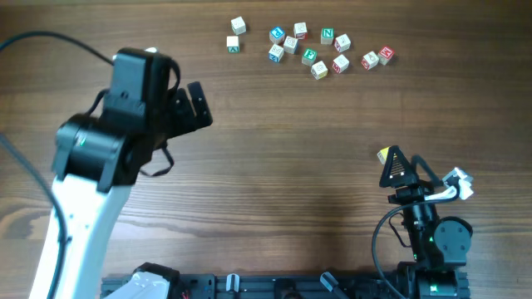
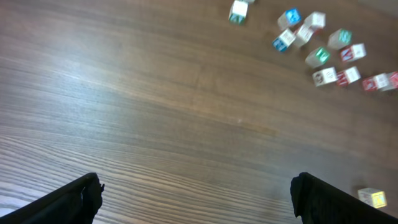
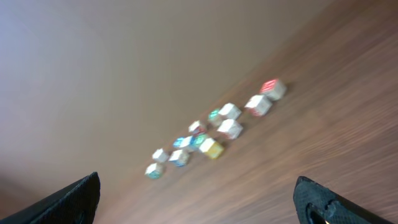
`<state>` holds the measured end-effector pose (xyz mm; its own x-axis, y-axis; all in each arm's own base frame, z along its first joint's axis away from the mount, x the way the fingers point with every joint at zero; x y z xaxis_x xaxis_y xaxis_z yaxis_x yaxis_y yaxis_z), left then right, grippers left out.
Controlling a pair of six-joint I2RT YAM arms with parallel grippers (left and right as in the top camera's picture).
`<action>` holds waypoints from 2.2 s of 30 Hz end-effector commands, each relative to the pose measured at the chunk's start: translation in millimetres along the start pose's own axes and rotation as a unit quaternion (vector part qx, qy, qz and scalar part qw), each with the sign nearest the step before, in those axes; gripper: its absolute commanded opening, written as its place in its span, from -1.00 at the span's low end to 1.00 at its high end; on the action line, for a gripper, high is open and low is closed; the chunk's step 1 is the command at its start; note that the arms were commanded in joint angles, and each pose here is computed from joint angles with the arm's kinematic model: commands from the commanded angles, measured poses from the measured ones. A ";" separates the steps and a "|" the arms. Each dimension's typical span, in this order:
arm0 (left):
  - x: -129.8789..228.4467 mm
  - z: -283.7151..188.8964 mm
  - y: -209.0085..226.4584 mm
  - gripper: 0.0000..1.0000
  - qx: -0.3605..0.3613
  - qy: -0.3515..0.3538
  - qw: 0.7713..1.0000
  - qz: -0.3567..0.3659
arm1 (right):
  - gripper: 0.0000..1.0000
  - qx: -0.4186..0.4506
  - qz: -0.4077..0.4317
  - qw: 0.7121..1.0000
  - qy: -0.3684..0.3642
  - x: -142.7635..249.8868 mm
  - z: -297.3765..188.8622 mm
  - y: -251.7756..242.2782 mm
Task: Form a horizontal line
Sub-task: 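Open the left gripper and retract the left arm toward rest, then reach the right gripper to the green F block and grasp it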
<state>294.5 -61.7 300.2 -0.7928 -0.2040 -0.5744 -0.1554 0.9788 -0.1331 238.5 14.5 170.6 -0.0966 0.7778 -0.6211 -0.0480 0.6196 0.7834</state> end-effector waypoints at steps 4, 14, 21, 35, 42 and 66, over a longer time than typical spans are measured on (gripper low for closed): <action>12.6 -41.2 24.1 1.00 -0.012 -0.052 0.998 -0.017 | 0.99 -0.080 -0.022 0.996 0.029 -6.4 -5.4 46.6; 36.9 -32.3 34.2 1.00 -0.024 -0.028 0.999 -0.011 | 1.00 -0.024 -0.097 0.987 0.128 -24.8 34.0 77.4; 45.4 -30.0 37.5 1.00 -0.033 -0.006 0.999 -0.007 | 0.99 0.011 -0.119 0.966 0.230 -24.6 101.0 80.7; 57.9 -30.3 41.8 1.00 -0.041 0.021 0.999 -0.002 | 0.99 0.047 -0.221 0.917 0.328 -15.1 219.2 67.6; 57.9 -30.3 41.7 1.00 -0.041 0.021 0.999 -0.002 | 1.00 0.044 -0.279 0.897 0.341 31.3 304.6 74.7; 57.8 -30.3 41.8 1.00 -0.041 0.021 0.999 -0.002 | 0.49 -0.089 -0.478 0.750 0.448 199.9 339.5 -30.7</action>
<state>224.6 -32.3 286.0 -0.8197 -0.2014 -0.5363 -0.1978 0.9781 -0.0650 550.3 191.1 21.1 -0.5712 -0.4218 -0.7042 -0.6532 0.7530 0.0788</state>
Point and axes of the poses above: each gripper's point midway between its finger pads, its own z axis out along the fingers, its own y axis along the line the jaws close on, x = y × z, the point moved 1 cm from there along -z, back along the fingers, and after that the axes turned 5 degrees about z, right-handed, at the moved point
